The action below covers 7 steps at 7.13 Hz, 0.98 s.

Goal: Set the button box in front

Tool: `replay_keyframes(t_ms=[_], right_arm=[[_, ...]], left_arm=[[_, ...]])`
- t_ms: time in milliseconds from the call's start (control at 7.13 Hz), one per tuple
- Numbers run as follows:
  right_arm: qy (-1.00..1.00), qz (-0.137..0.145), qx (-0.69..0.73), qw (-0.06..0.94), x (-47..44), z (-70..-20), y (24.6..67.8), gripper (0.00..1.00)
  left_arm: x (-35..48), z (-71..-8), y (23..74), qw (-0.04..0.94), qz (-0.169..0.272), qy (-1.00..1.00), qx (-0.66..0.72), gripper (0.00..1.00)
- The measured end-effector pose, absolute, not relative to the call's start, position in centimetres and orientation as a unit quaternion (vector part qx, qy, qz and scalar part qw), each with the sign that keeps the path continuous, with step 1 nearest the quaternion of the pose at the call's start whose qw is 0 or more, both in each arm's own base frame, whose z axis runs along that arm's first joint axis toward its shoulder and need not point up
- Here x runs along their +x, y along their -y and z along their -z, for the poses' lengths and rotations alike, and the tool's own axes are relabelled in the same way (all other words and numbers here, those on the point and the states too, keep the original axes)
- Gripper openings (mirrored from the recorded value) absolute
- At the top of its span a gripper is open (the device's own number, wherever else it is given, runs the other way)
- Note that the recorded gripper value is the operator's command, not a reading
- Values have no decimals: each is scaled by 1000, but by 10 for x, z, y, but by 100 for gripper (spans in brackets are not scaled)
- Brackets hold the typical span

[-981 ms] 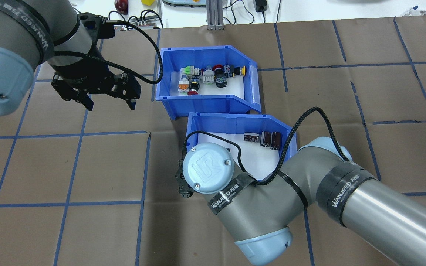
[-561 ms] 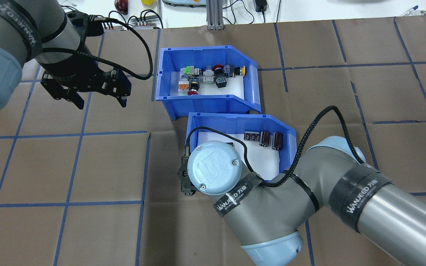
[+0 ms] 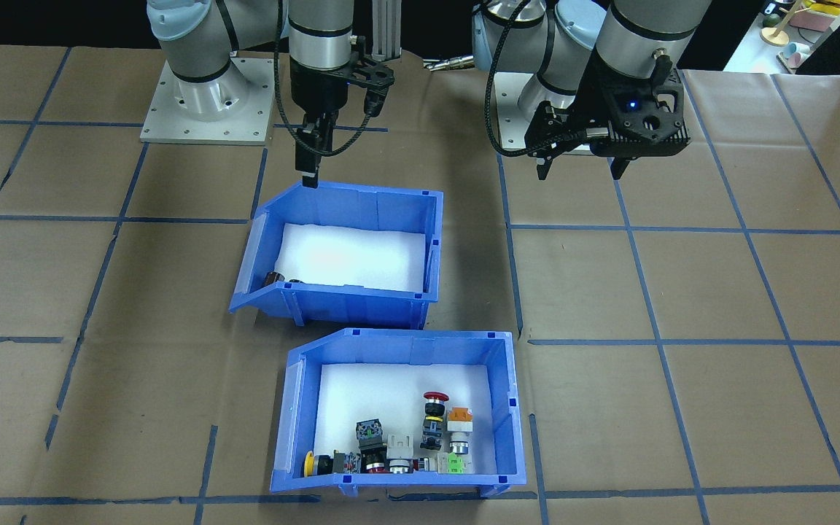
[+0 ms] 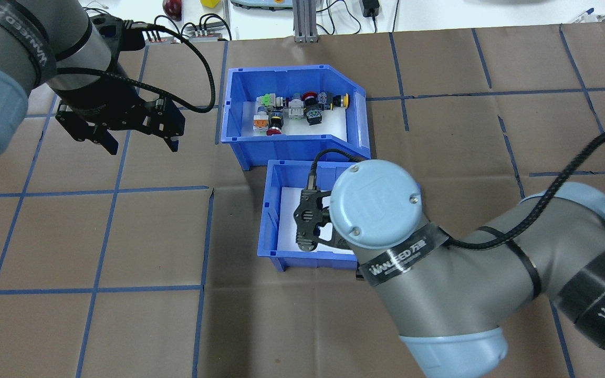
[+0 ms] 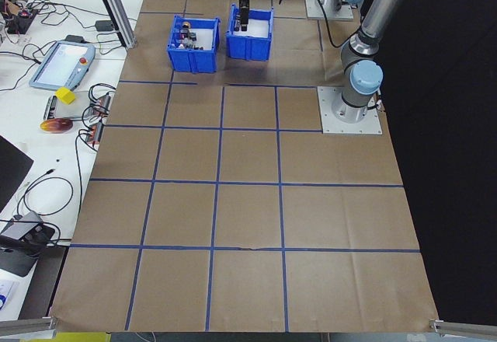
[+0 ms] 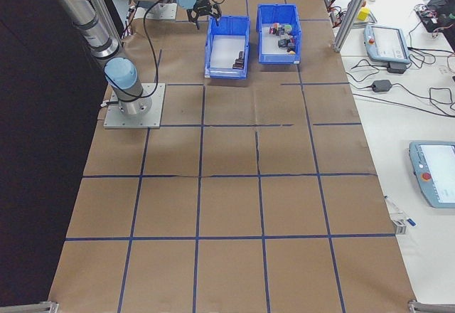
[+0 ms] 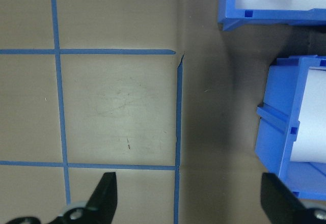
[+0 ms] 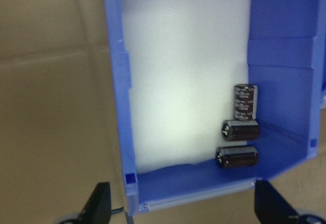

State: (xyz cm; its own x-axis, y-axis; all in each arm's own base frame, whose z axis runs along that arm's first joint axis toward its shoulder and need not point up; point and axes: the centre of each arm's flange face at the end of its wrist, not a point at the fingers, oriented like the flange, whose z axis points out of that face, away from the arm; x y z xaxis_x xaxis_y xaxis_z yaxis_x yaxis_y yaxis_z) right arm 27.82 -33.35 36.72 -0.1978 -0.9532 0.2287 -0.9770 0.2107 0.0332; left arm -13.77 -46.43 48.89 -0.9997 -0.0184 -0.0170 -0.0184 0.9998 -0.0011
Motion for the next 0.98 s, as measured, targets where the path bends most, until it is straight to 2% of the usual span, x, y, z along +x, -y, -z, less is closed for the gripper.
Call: replay_keyframes(t_ms=[280, 561, 701, 981], right_arm=[[821, -82, 560, 77, 241, -386, 369, 100], [889, -89, 447, 54, 206, -415, 399, 100], [925, -80, 371, 24, 191, -433, 411, 100], [972, -30, 231, -18, 152, -468, 425, 100]], left_arm=[[-139, -489, 463, 7, 0, -1000, -8, 99], [-141, -489, 461, 7, 0, -1000, -6, 99], [-142, -489, 460, 8, -1, -1000, -6, 99], [-142, -489, 459, 9, -3, -1000, -5, 99]])
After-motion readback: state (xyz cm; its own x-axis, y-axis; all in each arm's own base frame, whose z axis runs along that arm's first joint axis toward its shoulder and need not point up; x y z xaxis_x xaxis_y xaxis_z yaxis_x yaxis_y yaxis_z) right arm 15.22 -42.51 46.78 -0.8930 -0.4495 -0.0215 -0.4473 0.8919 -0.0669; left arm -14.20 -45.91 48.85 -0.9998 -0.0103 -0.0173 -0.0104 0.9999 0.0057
